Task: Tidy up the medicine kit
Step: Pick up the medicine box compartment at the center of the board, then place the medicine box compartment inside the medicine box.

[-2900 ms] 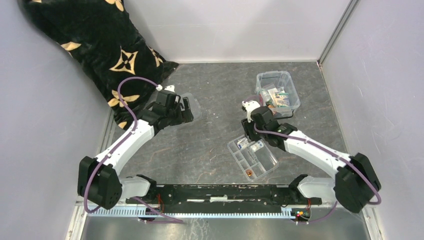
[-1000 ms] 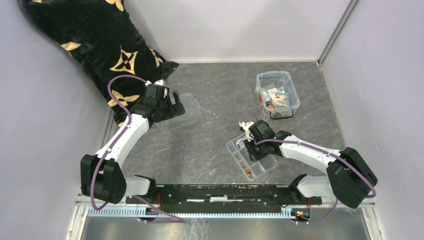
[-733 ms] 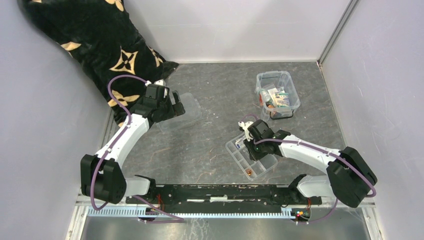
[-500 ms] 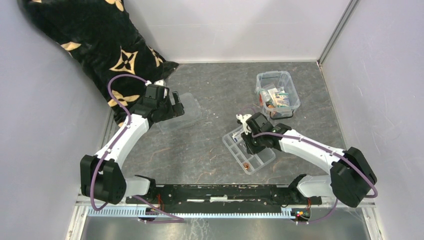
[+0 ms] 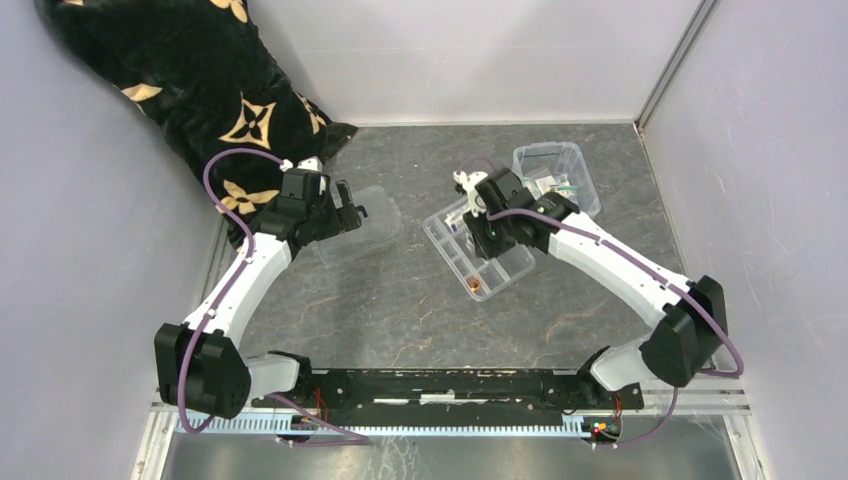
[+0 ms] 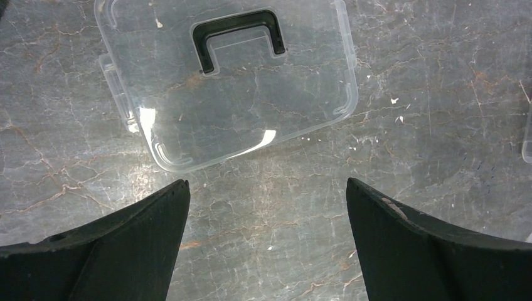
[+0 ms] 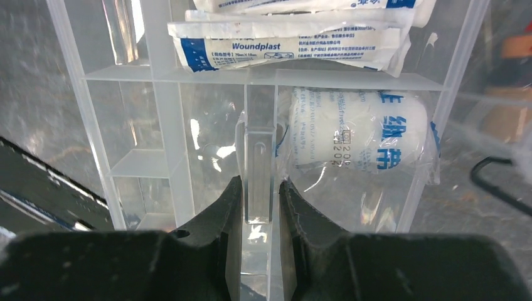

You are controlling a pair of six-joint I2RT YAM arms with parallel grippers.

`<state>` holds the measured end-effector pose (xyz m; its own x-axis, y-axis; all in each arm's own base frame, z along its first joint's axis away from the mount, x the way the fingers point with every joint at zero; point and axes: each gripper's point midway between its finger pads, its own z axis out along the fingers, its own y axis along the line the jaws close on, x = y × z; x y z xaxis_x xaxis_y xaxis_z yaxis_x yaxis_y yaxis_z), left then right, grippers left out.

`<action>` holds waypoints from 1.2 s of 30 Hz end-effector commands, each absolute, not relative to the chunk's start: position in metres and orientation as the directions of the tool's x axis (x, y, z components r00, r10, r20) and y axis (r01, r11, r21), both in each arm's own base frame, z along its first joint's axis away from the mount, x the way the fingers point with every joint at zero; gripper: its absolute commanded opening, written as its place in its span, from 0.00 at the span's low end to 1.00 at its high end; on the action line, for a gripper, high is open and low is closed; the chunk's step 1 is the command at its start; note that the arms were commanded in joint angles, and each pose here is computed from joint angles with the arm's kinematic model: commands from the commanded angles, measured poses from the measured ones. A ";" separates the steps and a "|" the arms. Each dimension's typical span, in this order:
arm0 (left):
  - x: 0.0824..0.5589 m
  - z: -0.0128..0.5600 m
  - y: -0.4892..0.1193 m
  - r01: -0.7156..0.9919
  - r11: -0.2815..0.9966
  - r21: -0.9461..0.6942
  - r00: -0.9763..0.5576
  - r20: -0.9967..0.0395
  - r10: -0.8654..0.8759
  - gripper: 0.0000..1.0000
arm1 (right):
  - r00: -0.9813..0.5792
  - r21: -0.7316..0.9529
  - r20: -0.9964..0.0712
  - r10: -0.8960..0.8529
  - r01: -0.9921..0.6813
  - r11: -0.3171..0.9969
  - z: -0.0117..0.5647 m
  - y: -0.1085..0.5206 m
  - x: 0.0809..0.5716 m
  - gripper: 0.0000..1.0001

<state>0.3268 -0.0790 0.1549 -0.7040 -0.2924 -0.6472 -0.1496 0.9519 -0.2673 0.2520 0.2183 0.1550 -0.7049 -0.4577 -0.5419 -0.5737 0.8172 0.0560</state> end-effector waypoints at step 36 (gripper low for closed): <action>0.319 0.156 -0.125 0.001 0.914 -0.405 -0.730 -0.625 -0.276 0.99 | -0.809 -0.137 -0.561 -0.174 -0.117 0.984 0.211 0.030 0.452 0.00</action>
